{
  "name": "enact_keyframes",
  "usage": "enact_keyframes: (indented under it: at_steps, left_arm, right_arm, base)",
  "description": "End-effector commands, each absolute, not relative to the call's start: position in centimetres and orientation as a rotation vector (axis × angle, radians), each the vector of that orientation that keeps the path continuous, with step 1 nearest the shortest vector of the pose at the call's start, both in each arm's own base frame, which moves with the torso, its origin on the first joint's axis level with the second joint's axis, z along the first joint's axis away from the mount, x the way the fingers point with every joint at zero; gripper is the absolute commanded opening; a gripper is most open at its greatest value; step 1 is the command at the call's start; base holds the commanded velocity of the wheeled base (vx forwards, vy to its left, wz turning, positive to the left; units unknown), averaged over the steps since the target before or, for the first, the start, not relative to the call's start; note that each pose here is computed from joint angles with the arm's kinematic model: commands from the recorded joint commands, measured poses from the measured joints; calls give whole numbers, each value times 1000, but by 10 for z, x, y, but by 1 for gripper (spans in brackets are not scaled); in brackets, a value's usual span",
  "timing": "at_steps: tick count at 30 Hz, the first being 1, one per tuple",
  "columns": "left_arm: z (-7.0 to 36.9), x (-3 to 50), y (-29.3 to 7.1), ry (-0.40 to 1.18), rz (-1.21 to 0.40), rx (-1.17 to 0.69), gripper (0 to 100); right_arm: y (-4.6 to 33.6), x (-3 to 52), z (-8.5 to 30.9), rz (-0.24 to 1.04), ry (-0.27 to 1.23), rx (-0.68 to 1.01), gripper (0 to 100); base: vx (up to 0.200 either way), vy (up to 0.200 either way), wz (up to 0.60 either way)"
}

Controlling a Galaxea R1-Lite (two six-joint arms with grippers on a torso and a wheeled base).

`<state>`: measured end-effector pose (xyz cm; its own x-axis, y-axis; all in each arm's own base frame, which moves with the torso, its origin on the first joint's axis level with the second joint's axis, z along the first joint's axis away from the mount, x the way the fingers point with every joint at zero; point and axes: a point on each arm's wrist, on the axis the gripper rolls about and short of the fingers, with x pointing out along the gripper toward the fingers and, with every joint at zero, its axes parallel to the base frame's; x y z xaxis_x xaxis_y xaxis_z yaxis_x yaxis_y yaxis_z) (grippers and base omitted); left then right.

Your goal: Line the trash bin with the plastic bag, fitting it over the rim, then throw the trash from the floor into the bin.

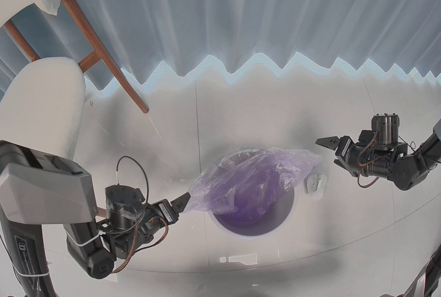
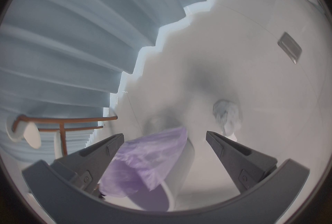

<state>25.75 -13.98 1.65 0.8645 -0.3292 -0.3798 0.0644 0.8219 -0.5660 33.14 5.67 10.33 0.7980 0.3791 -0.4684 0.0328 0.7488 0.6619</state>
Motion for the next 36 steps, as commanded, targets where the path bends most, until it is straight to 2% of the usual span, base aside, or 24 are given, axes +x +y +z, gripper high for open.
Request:
enact_keyframes:
  at_steps: [1, 4, 6, 7, 14, 26, 27, 36]
  left_arm:
    - [57, 218, -119, 402, -253, -680, 100]
    - [81, 211, -116, 333, -278, -805, 100]
    - [82, 210, -115, 331, -280, -815, 100]
    - [88, 197, -115, 350, -296, -912, 100]
    - [99, 155, -113, 390, -396, -928, 100]
    - [109, 150, -110, 334, -379, -994, 100]
    - [109, 150, -110, 326, -365, -995, 100]
    - [108, 143, -115, 382, -378, -1068, 100]
  right_arm:
    - [83, 300, 174, 271, 629, 878, 100]
    - [113, 291, 179, 288, 744, 963, 100]
    - [116, 290, 179, 288, 755, 967, 100]
    - [138, 289, 154, 263, 877, 945, 100]
    - [177, 301, 127, 258, 909, 885, 100]
    - [204, 351, 90, 162, 871, 857, 100]
    - [204, 352, 87, 138, 858, 845, 0]
    - [201, 303, 90, 132, 907, 766, 0]
  base:
    - [0, 0, 0]
    - [0, 0, 0]
    - [0, 0, 0]
    - [0, 0, 0]
    - [0, 0, 0]
    - [0, 0, 0]
    - [0, 0, 0]
    - [0, 0, 0]
